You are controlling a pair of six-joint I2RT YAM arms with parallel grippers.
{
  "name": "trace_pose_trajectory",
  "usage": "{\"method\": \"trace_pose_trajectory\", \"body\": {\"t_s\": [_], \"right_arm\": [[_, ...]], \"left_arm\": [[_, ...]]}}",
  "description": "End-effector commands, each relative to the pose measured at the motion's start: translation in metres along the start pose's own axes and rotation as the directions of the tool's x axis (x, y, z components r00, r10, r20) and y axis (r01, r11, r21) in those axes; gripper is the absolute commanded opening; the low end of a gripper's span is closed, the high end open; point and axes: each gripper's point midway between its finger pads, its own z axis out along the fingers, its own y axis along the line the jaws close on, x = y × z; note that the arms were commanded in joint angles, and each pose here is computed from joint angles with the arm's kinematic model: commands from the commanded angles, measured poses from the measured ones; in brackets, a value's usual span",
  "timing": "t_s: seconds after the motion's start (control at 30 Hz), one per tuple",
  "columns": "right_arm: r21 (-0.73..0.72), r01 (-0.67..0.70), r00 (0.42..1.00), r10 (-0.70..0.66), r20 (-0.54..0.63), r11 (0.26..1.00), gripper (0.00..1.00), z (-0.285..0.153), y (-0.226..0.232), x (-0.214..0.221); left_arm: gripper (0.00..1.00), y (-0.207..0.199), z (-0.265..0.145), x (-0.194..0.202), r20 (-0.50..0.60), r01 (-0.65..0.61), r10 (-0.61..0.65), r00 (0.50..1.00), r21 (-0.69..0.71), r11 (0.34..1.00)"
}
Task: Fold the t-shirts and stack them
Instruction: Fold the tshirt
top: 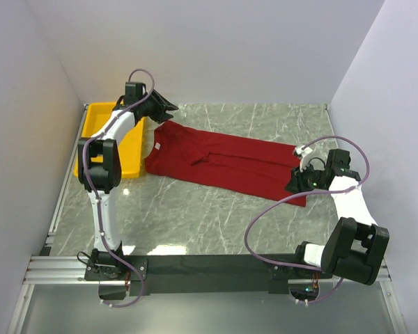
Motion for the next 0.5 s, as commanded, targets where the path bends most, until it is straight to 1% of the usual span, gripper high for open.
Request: {"method": "trace_pose_trajectory", "body": {"t_s": [0.0,0.03,0.07,0.1,0.13,0.17,0.2,0.23,0.27,0.3,0.33,0.37,0.4,0.43,0.47], "right_arm": [[-0.019,0.026,1.0,-0.026,0.016,0.999,0.37,0.001,0.002,-0.006],[-0.038,0.018,1.0,-0.018,0.003,0.999,0.37,0.0,0.007,-0.003],[-0.055,0.063,0.998,-0.064,-0.007,0.996,0.37,0.001,0.007,-0.003],[-0.087,0.1,0.995,-0.102,-0.016,0.991,0.38,0.004,0.014,-0.004],[-0.101,0.131,0.99,-0.135,-0.032,0.986,0.39,0.006,0.016,-0.004],[-0.115,0.204,0.977,-0.209,-0.033,0.972,0.41,0.008,0.017,-0.009],[-0.138,0.268,0.961,-0.275,-0.034,0.954,0.42,0.015,0.025,-0.016],[-0.138,0.32,0.944,-0.329,-0.041,0.937,0.43,0.019,0.026,-0.022],[-0.117,0.399,0.915,-0.404,-0.018,0.909,0.46,0.023,0.021,-0.04],[-0.117,0.448,0.892,-0.452,-0.006,0.886,0.48,0.027,0.023,-0.052],[-0.15,0.517,0.853,-0.521,0.014,0.843,0.5,0.039,0.038,-0.065],[-0.118,0.576,0.816,-0.578,0.023,0.809,0.52,0.046,0.032,-0.088],[-0.119,0.615,0.787,-0.616,0.034,0.779,0.52,0.055,0.037,-0.101],[-0.142,0.665,0.744,-0.666,0.049,0.733,0.53,0.068,0.053,-0.113],[-0.101,0.696,0.717,-0.695,0.044,0.711,0.55,0.082,0.051,-0.137]], "left_arm": [[0.52,-0.011,-0.02,-0.008,0.033,-0.126,0.127,0.991,-0.031,0.992],[0.51,-0.013,-0.03,-0.005,0.03,-0.174,0.176,0.984,-0.042,0.984],[0.52,0.0,-0.032,0.009,-0.004,-0.181,0.181,0.984,-0.075,0.981],[0.51,0.004,-0.038,0.016,-0.017,-0.202,0.202,0.979,-0.085,0.976],[0.51,-0.005,-0.055,0.02,-0.002,-0.253,0.254,0.967,-0.079,0.964],[0.51,0.013,-0.059,0.038,-0.037,-0.261,0.258,0.965,-0.109,0.959],[0.52,-0.003,-0.079,0.041,-0.005,-0.304,0.304,0.953,-0.085,0.949],[0.52,0.0,-0.089,0.041,0.017,-0.35,0.354,0.935,-0.113,0.93],[0.52,0.011,-0.097,0.051,0.008,-0.367,0.372,0.928,-0.135,0.92],[0.53,0.01,-0.108,0.05,0.033,-0.392,0.401,0.916,-0.145,0.908],[0.55,-0.008,-0.134,0.048,0.093,-0.443,0.456,0.885,-0.131,0.887],[0.57,0.001,-0.143,0.047,0.126,-0.456,0.478,0.869,-0.169,0.874],[0.59,-0.002,-0.156,0.044,0.163,-0.47,0.5,0.85,-0.191,0.862],[0.65,-0.017,-0.183,0.041,0.233,-0.495,0.53,0.815,-0.196,0.847],[0.69,-0.003,-0.194,0.036,0.272,-0.48,0.54,0.797,-0.258,0.839]]}}
